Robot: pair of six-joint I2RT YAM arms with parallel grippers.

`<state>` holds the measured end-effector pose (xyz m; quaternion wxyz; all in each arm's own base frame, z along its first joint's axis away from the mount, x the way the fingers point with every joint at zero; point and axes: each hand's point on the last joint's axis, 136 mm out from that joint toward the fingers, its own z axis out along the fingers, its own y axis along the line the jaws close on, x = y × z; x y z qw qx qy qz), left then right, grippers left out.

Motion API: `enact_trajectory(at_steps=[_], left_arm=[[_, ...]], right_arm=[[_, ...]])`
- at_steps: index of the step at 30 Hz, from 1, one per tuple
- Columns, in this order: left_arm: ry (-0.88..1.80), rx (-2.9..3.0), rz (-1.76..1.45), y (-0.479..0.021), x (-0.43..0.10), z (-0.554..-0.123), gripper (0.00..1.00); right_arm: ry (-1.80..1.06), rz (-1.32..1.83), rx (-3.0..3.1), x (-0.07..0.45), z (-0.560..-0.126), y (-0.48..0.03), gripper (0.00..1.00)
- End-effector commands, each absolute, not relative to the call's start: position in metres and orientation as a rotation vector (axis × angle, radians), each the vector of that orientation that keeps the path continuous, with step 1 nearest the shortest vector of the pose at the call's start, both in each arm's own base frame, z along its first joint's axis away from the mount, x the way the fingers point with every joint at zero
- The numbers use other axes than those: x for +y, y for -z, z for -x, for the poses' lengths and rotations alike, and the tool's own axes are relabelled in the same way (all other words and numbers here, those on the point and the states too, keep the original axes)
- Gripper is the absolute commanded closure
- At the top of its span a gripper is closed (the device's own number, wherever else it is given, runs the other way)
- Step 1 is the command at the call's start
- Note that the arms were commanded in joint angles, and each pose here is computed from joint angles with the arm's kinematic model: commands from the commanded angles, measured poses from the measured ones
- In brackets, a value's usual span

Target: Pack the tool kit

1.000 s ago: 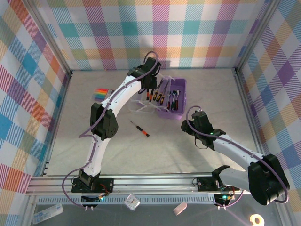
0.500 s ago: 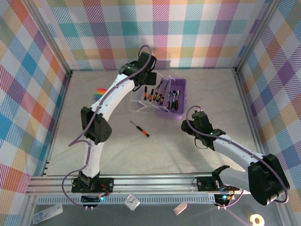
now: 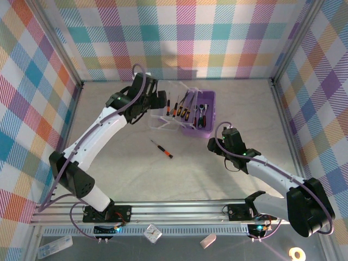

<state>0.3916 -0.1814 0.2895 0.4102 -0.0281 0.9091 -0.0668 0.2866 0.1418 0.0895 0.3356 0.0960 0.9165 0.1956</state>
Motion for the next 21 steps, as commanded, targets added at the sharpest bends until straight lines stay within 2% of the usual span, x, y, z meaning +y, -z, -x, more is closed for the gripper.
enact_trajectory(at_steps=[1,7,10,13,18,20,21], left_arm=[[0.164,2.308,0.225,-0.277,-0.158,-0.369,0.1],[0.388,2.47,0.506,-0.173,-0.162,-0.314,0.22],[0.422,2.53,0.588,-0.128,-0.171,-0.301,0.23],[0.448,2.572,0.593,-0.102,-0.19,-0.3,0.23],[0.453,2.62,0.507,-0.089,-0.232,-0.31,0.2],[0.414,2.654,0.538,-0.078,-0.238,-0.311,0.22],[0.378,2.669,0.561,-0.072,-0.239,-0.311,0.27]], right_arm=[[-0.56,-0.209,2.357,0.15,-0.29,-0.097,0.43],[-0.643,-0.152,2.34,0.163,-0.289,-0.101,0.44],[-0.723,-0.081,2.318,0.178,-0.287,-0.105,0.44],[-0.793,-0.01,2.311,0.193,-0.283,-0.107,0.44],[-0.762,-0.006,2.345,0.194,-0.286,-0.101,0.43],[-0.751,-0.013,2.344,0.192,-0.286,-0.101,0.43],[-0.746,-0.015,2.339,0.191,-0.286,-0.102,0.43]])
